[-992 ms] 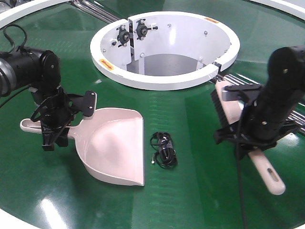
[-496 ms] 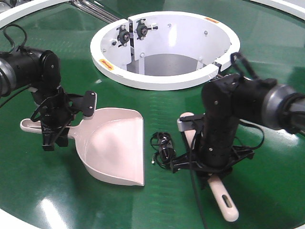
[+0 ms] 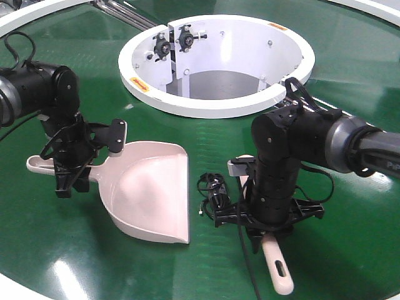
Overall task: Clean and inspect green conveyor with broom and dustpan
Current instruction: 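Sweep the black cable into the dustpan with the brush in the right gripper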
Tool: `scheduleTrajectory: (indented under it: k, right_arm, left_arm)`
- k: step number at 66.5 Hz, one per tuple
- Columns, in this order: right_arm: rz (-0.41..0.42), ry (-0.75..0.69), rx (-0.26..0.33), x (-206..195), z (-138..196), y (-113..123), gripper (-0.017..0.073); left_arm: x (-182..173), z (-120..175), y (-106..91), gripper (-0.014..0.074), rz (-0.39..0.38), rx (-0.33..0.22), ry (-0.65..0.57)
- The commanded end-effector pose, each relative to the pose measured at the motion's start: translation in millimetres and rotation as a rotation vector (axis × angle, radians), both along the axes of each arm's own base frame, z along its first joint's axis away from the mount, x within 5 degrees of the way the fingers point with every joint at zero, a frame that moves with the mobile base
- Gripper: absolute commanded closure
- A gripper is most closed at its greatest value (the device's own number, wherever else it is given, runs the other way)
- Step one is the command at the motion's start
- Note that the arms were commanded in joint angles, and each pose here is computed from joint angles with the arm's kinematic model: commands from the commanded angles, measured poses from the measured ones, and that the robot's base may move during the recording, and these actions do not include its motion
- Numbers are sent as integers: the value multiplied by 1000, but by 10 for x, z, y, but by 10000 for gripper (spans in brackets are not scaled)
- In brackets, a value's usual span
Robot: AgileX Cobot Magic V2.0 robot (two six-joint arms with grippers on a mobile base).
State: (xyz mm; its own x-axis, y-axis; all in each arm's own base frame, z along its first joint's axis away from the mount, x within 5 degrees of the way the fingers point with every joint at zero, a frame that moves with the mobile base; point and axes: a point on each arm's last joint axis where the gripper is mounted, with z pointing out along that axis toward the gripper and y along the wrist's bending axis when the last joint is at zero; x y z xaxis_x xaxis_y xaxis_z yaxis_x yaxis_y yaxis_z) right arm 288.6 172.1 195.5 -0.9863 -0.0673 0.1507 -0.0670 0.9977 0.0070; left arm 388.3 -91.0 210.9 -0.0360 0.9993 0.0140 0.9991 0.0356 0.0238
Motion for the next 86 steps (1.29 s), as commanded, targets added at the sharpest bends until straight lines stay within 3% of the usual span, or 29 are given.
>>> scheduleTrajectory:
  k: [1, 29, 46, 57, 68, 86]
  right_arm:
    - [-11, 8, 33, 0, 213, 34, 564]
    - [-33, 95, 69, 65, -11, 150, 564]
    - [-20, 98, 130, 187, -22, 277, 564]
    - [9, 110, 173, 258, -89, 483, 564]
    - [73, 128, 267, 319, -150, 796, 564]
    - [165, 29, 391, 422, 109, 1264, 564]
  left_arm:
    - [-36, 305, 3, 591, 5, -21, -60]
    - [-36, 305, 3, 591, 5, -21, -60]
    - [-36, 305, 3, 591, 5, -21, -60]
    - [-36, 305, 3, 591, 5, -21, -60]
    - [-36, 305, 3, 591, 5, -21, -60]
    - [-36, 305, 3, 591, 5, -21, -60]
